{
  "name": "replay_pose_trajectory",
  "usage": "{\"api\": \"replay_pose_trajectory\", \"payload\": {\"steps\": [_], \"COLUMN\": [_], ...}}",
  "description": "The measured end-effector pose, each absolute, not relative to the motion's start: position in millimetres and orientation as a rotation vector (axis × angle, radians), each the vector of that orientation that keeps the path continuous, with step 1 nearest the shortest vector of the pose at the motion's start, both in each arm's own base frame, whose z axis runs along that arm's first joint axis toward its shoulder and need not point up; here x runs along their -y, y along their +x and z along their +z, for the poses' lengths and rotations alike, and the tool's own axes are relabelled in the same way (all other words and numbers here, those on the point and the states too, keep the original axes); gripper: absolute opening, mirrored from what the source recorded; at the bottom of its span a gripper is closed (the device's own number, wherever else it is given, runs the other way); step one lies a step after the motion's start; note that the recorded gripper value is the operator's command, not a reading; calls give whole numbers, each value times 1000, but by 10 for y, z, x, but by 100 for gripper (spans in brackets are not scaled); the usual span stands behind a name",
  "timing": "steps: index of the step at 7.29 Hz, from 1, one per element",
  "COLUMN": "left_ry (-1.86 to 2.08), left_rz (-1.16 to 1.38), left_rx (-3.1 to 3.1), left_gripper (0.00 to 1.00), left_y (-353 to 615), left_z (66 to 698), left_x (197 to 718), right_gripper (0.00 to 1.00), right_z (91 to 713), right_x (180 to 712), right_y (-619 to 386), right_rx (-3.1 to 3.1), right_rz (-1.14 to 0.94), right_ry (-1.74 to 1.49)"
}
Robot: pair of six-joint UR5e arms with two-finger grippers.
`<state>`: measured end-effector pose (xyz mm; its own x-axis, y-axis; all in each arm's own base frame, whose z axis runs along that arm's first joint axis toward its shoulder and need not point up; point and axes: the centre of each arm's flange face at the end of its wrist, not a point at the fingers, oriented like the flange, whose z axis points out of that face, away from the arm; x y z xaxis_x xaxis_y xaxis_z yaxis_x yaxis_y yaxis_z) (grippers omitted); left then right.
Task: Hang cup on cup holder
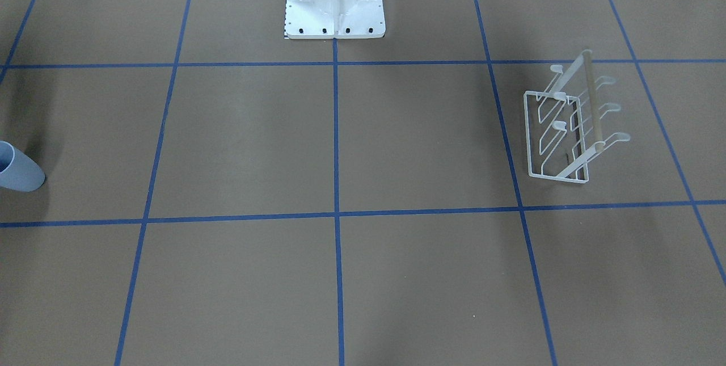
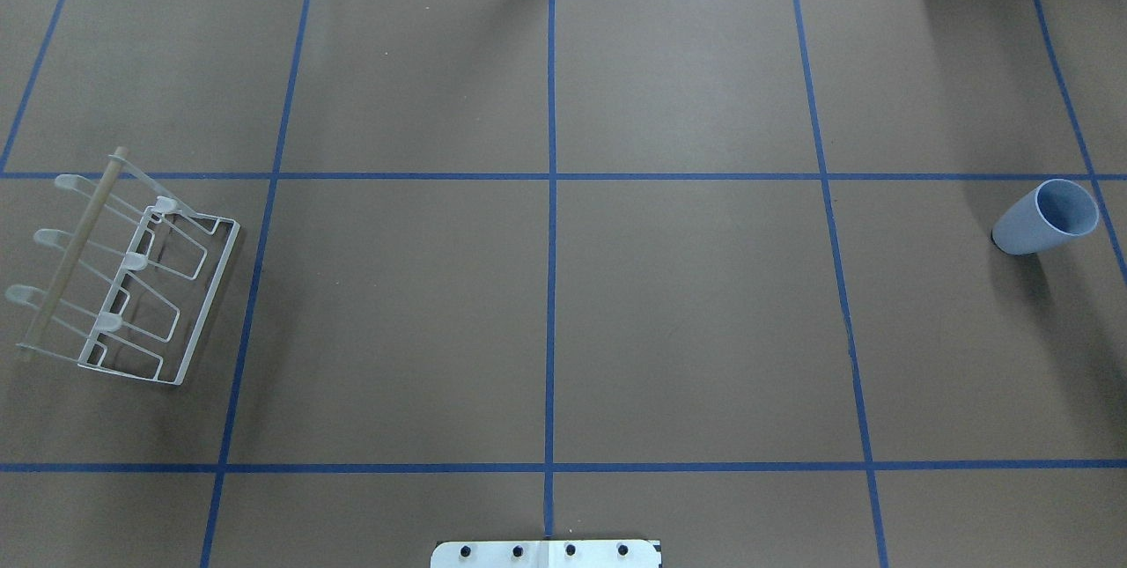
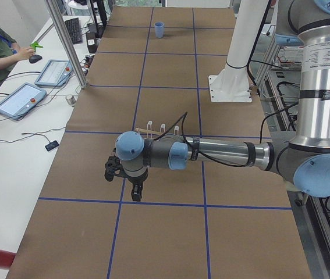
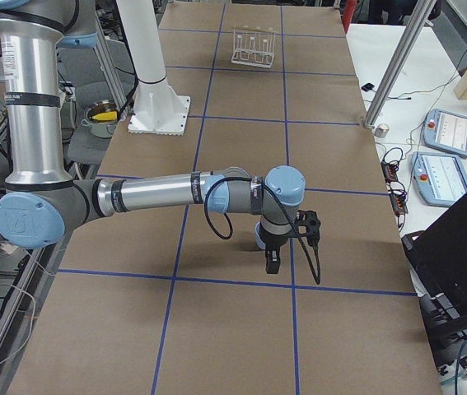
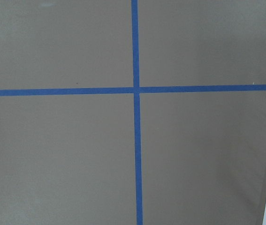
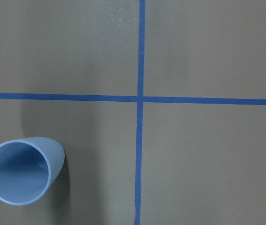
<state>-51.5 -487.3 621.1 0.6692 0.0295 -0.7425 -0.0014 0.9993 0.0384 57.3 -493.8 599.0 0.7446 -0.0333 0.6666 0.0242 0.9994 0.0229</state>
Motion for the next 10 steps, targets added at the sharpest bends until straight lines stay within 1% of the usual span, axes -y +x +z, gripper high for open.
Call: {"api": "replay_pose_trajectory", "payload": {"steps": [7, 10], "left_ry": [44, 50], "left_rz": [23, 26], "left_rx": [-826, -833], "left_gripper": [99, 99], "left_y": [-522, -521], "left_z": [6167, 6149], "left_x": [4930, 4947], "right_gripper": [100, 100], "right_z": [5982, 5729], "right_x": [4947, 5142], "right_y": [536, 473], "right_rx": [724, 725], "right_rz": [-42, -72], "right_ry": [14, 60]}}
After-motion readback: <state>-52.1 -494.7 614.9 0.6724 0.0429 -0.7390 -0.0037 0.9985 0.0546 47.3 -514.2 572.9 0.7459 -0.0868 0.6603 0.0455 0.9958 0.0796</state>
